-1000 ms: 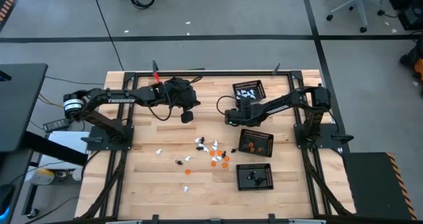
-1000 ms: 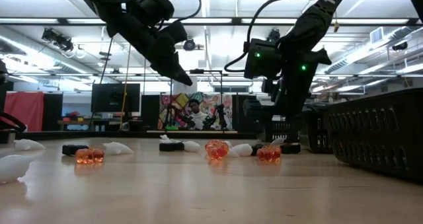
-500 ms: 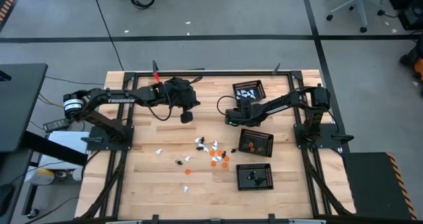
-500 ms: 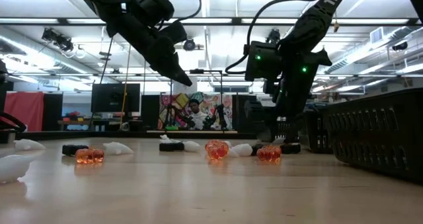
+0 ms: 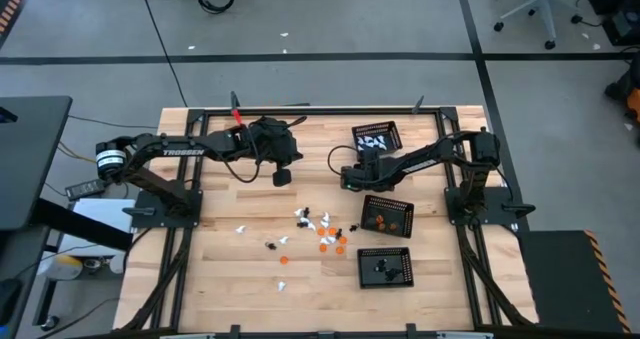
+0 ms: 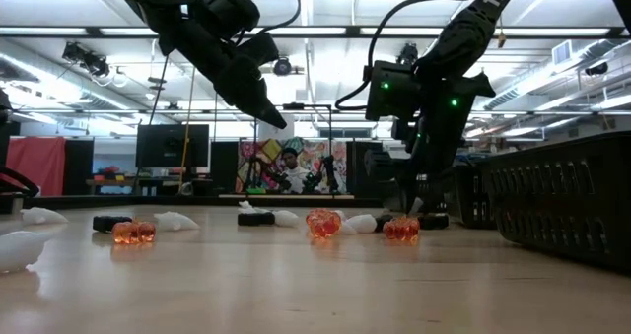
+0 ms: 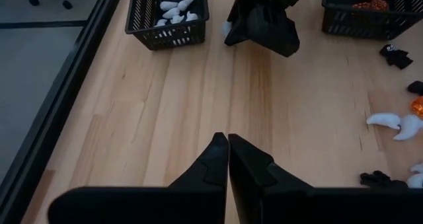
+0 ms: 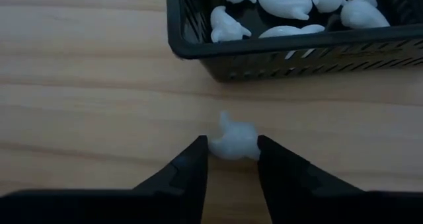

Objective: Sort Halloween decoration
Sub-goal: Put the white ghost toy into the top black bin

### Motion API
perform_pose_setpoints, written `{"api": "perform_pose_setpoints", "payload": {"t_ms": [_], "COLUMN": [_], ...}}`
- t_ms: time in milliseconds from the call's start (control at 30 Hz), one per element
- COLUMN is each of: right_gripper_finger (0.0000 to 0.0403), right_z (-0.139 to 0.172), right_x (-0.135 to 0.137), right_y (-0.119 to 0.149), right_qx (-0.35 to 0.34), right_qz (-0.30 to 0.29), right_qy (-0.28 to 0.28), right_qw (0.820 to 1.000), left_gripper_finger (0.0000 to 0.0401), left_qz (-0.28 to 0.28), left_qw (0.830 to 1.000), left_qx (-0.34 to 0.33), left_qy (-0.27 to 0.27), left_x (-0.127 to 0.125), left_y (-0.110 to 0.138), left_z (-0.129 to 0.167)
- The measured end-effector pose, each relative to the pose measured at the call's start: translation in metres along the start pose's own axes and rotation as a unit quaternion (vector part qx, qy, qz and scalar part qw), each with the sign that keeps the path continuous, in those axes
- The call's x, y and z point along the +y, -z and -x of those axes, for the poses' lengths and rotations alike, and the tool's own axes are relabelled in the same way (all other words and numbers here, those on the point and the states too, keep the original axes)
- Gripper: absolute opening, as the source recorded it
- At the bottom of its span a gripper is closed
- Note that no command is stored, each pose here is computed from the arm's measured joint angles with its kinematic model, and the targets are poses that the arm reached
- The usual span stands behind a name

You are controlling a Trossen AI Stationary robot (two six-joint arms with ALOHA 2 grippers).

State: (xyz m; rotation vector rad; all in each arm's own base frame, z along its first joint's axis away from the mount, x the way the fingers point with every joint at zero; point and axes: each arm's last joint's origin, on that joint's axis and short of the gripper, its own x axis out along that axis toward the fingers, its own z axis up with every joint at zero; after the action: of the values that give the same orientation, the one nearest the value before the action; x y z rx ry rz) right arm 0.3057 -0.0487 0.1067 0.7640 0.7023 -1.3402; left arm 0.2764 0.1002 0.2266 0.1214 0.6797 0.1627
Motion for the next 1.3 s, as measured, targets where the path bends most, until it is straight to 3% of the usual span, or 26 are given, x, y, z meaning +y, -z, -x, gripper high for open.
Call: {"api": "perform_pose_setpoints", "payload": {"t_ms": [433, 633, 967, 1067, 1300], "right_gripper_finger": [0.0113, 0.0116, 0.0192, 0.0213, 0.0228], "right_z": [0.016, 0.020, 0.033, 0.030, 0.021], "right_x": [0.006, 0.010, 0.002, 0.005, 0.003], "right_y": [0.001, 0.001, -0.012, -0.021, -0.036], "right_qx": [0.047, 0.064, 0.090, 0.088, 0.086], "right_qz": [0.045, -0.025, -0.049, -0.062, -0.075], "right_qy": [-0.039, -0.046, -0.043, -0.064, -0.067], "right_qw": [0.997, 0.997, 0.994, 0.992, 0.991], "left_gripper_finger": [0.0018, 0.0018, 0.0018, 0.0018, 0.0018], "left_qz": [0.003, 0.006, 0.008, 0.007, 0.007], "left_qw": [1.000, 1.000, 0.999, 0.999, 0.999], "left_qx": [0.000, 0.008, 0.031, 0.031, 0.032], "left_qy": [0.000, 0.002, 0.009, 0.009, 0.010], "left_x": [0.000, 0.000, -0.002, -0.002, -0.002], "left_y": [0.000, 0.002, 0.006, 0.006, 0.006], "left_z": [0.000, 0.000, 0.000, 0.000, 0.000]}}
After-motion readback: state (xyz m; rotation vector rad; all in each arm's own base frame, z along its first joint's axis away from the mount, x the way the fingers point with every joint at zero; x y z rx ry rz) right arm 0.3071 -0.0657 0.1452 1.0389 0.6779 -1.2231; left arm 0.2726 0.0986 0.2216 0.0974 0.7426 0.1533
